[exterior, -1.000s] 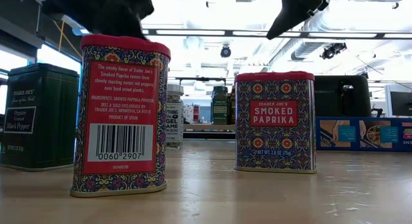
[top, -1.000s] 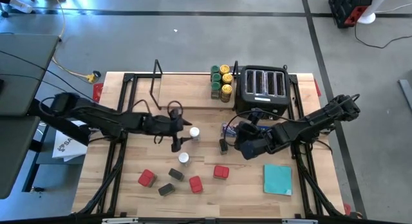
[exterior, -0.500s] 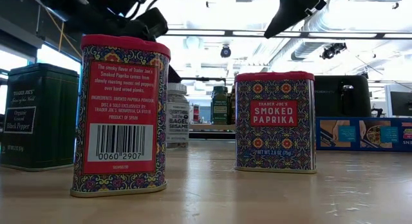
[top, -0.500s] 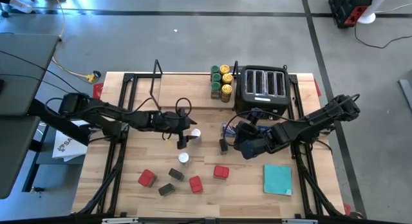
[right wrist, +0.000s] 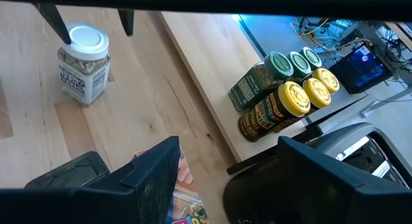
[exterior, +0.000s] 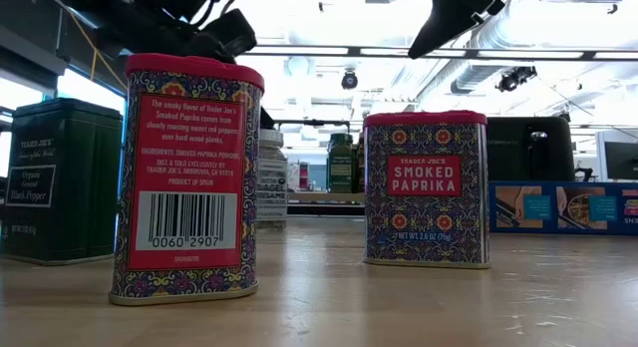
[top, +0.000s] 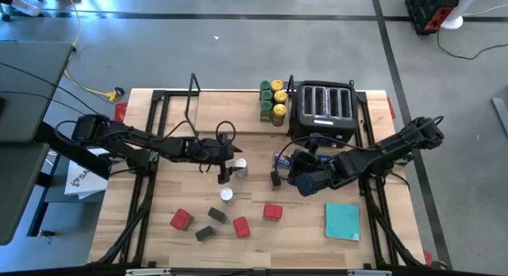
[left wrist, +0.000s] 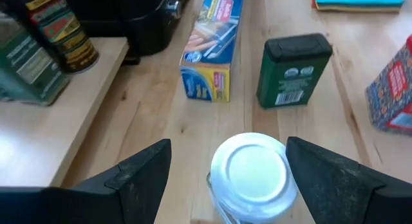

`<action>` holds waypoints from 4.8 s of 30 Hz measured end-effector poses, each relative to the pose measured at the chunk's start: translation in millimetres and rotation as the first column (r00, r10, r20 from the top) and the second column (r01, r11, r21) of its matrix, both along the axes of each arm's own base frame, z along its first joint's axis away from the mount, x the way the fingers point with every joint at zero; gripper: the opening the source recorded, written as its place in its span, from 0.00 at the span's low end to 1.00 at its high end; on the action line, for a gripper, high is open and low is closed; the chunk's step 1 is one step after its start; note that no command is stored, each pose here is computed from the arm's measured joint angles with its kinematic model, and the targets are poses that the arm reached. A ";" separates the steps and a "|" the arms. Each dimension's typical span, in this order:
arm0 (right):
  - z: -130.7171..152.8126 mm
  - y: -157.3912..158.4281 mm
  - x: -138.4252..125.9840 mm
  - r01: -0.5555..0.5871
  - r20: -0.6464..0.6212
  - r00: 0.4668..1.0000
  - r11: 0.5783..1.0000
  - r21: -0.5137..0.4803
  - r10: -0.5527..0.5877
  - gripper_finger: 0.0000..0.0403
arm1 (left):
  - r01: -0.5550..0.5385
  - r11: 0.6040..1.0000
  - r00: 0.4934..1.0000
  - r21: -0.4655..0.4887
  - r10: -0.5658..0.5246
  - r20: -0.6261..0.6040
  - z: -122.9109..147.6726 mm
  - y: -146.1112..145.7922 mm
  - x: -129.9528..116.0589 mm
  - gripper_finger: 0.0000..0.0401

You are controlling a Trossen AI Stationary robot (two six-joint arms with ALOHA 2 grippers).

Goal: Shelf spices
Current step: Put the top white seasoning bottle on the shelf

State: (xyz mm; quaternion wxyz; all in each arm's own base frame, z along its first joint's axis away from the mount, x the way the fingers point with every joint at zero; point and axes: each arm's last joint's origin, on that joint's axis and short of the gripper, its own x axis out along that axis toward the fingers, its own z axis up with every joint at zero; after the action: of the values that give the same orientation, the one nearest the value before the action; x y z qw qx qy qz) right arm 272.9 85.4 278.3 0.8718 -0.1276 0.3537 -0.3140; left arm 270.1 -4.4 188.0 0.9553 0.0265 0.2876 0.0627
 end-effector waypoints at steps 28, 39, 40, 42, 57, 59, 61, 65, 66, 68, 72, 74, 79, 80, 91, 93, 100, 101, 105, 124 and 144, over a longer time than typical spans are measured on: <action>-0.5 0.6 -0.1 -0.009 -0.006 1.000 1.000 0.012 0.009 0.64 | -0.143 0.986 0.989 -0.087 0.146 0.019 -20.4 -31.3 -10.1 0.76; -1.4 0.6 -0.1 -0.010 -0.006 1.000 1.000 0.012 0.010 0.64 | -0.172 0.975 0.977 -0.138 0.187 0.103 -27.5 -33.9 2.7 0.76; -1.4 0.6 -0.1 -0.010 -0.007 1.000 1.000 0.011 0.010 0.64 | -0.166 0.976 0.975 -0.140 0.184 0.122 -26.0 -34.1 3.9 0.76; -1.4 0.6 -0.1 -0.009 -0.007 1.000 1.000 0.011 0.010 0.64 | -0.162 0.976 0.973 -0.146 0.182 0.140 -24.3 -34.4 4.8 0.76; -1.3 1.1 0.0 -0.011 -0.003 1.000 1.000 0.012 0.011 0.64 | -0.139 0.977 0.977 -0.160 0.162 0.140 -24.2 -34.8 5.2 0.58; -1.3 1.1 0.0 -0.011 -0.003 1.000 1.000 0.012 0.011 0.64 | -0.138 0.978 0.977 -0.159 0.161 0.140 -24.2 -34.8 5.3 0.55; -1.2 1.1 0.0 -0.010 -0.003 1.000 1.000 0.011 0.010 0.64 | -0.138 0.978 0.977 -0.158 0.161 0.142 -24.0 -34.8 5.4 0.52; -1.1 0.9 0.0 -0.009 -0.002 1.000 1.000 0.007 0.009 0.64 | -0.133 0.979 0.977 -0.153 0.155 0.148 -23.3 -34.9 5.7 0.49; -1.1 0.9 0.1 -0.009 -0.003 1.000 1.000 0.006 0.009 0.64 | -0.131 0.980 0.977 -0.150 0.153 0.149 -23.2 -34.9 5.7 0.49; -1.1 0.9 0.0 -0.010 -0.004 1.000 1.000 0.005 0.010 0.64 | -0.130 0.980 0.977 -0.148 0.152 0.149 -23.2 -34.9 5.7 0.50; -1.1 0.9 0.1 -0.008 -0.002 1.000 1.000 0.007 0.008 0.64 | -0.129 0.980 0.977 -0.148 0.151 0.150 -23.1 -35.1 5.7 0.50; -1.1 0.9 0.1 -0.008 -0.002 1.000 1.000 0.007 0.008 0.64 | -0.128 0.981 0.977 -0.148 0.150 0.151 -23.1 -35.4 5.7 0.50; -1.1 0.9 0.1 -0.008 -0.002 1.000 1.000 0.007 0.008 0.64 | -0.128 0.981 0.977 -0.148 0.150 0.152 -23.0 -35.4 5.8 0.50; -1.1 0.8 0.1 -0.008 -0.002 1.000 1.000 0.008 0.008 0.64 | -0.127 0.981 0.977 -0.148 0.150 0.152 -22.9 -35.4 5.8 0.50; -1.2 0.9 0.1 -0.009 -0.002 1.000 1.000 0.008 0.009 0.64 | -0.120 0.980 0.972 -0.160 0.149 0.184 -16.7 -35.7 9.9 0.50; -1.2 0.8 0.1 -0.008 -0.002 1.000 1.000 0.008 0.008 0.64 | -0.109 0.980 0.974 -0.165 0.139 0.182 -16.7 -36.1 10.0 0.50; -0.9 0.0 0.2 -0.004 -0.002 1.000 1.000 -0.007 0.004 0.64 | -0.100 0.984 0.976 -0.150 0.127 0.176 -17.2 -35.7 9.9 0.50; -0.8 0.0 0.2 -0.004 -0.002 1.000 1.000 -0.008 0.004 0.64 | -0.100 0.984 0.976 -0.149 0.126 0.176 -17.2 -35.7 9.9 0.50; -0.8 0.0 0.2 0.002 0.005 1.000 1.000 -0.004 -0.002 0.64 | -0.099 0.984 0.977 -0.149 0.125 0.175 -17.2 -35.9 9.8 0.50; -0.7 0.0 0.2 0.002 0.004 1.000 1.000 -0.006 -0.002 0.64 | -0.175 0.983 0.983 0.054 0.171 0.071 54.5 -0.6 31.2 0.50; -0.4 -3.5 1.1 0.020 0.010 1.000 1.000 -0.016 -0.020 0.64 | -0.208 0.978 0.969 0.024 0.203 0.140 67.8 210.3 29.0 0.49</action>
State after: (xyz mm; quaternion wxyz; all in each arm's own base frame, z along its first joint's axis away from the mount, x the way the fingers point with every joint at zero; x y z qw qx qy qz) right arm 274.0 81.9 277.9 0.8692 -0.1295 0.3481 -0.3263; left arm 299.1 205.9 255.8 0.9605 0.0107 0.2213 0.1685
